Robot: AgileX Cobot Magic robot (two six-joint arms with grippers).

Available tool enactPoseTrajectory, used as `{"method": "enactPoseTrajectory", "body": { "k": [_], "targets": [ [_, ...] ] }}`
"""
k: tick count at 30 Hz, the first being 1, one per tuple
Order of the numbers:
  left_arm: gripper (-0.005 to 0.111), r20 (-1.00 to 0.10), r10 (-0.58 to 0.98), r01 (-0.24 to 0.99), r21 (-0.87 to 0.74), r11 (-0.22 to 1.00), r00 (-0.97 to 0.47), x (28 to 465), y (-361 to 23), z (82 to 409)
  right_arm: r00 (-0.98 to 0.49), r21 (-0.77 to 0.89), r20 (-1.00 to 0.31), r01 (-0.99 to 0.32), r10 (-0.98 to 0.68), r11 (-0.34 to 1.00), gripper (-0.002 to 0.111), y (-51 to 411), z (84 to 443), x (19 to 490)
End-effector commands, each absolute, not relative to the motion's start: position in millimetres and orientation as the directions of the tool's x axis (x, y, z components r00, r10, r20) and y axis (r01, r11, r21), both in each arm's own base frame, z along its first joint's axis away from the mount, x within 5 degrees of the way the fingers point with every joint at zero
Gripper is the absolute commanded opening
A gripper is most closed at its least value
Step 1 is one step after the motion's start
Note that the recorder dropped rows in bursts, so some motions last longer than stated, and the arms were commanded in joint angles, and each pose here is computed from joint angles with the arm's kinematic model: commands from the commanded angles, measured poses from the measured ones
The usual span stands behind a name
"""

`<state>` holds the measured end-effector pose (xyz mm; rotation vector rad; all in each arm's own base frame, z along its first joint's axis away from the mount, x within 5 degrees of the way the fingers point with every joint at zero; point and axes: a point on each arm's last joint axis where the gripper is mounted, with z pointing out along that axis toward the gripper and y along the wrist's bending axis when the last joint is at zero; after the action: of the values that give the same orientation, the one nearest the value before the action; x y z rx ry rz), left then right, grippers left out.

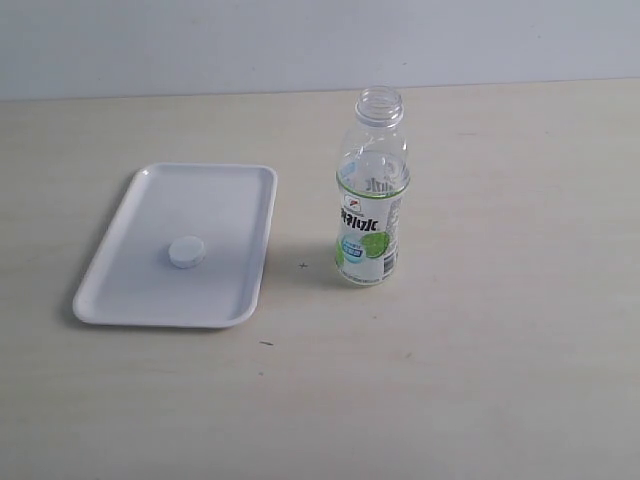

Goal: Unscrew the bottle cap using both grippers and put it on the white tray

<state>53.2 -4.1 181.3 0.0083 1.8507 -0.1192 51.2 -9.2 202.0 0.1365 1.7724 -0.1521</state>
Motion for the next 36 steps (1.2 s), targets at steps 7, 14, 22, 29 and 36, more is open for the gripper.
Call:
{"method": "enactPoseTrajectory", "body": {
  "k": [7,14,22,29,36],
  "targets": [
    [0.000,-0.961,-0.060,0.078,-0.083,0.993,-0.270,53.0,-4.8,181.3,-0.238,-0.027,-0.971,0.178,0.016,0.984,0.000,-9.7,183.7,53.0],
    [0.000,-0.961,-0.060,0.078,-0.083,0.993,-0.270,53.0,-4.8,181.3,-0.231,0.011,-0.971,0.187,0.055,0.982,0.000,-9.6,183.7,53.0],
    [0.000,-0.961,-0.060,0.078,-0.083,0.993,-0.270,53.0,-4.8,181.3,-0.218,0.011,-0.975,0.187,0.053,0.982,0.000,-9.7,184.9,53.3],
    [0.000,-0.961,-0.060,0.078,-0.083,0.993,-0.270,53.0,-4.8,181.3,-0.216,0.011,-0.975,0.187,0.052,0.982,0.000,-9.7,185.1,53.3],
    [0.000,-0.961,-0.060,0.078,-0.083,0.993,-0.270,53.0,-4.8,181.3,-0.216,0.011,-0.975,0.187,0.052,0.982,0.000,-9.7,185.1,53.3]
  ]
}}
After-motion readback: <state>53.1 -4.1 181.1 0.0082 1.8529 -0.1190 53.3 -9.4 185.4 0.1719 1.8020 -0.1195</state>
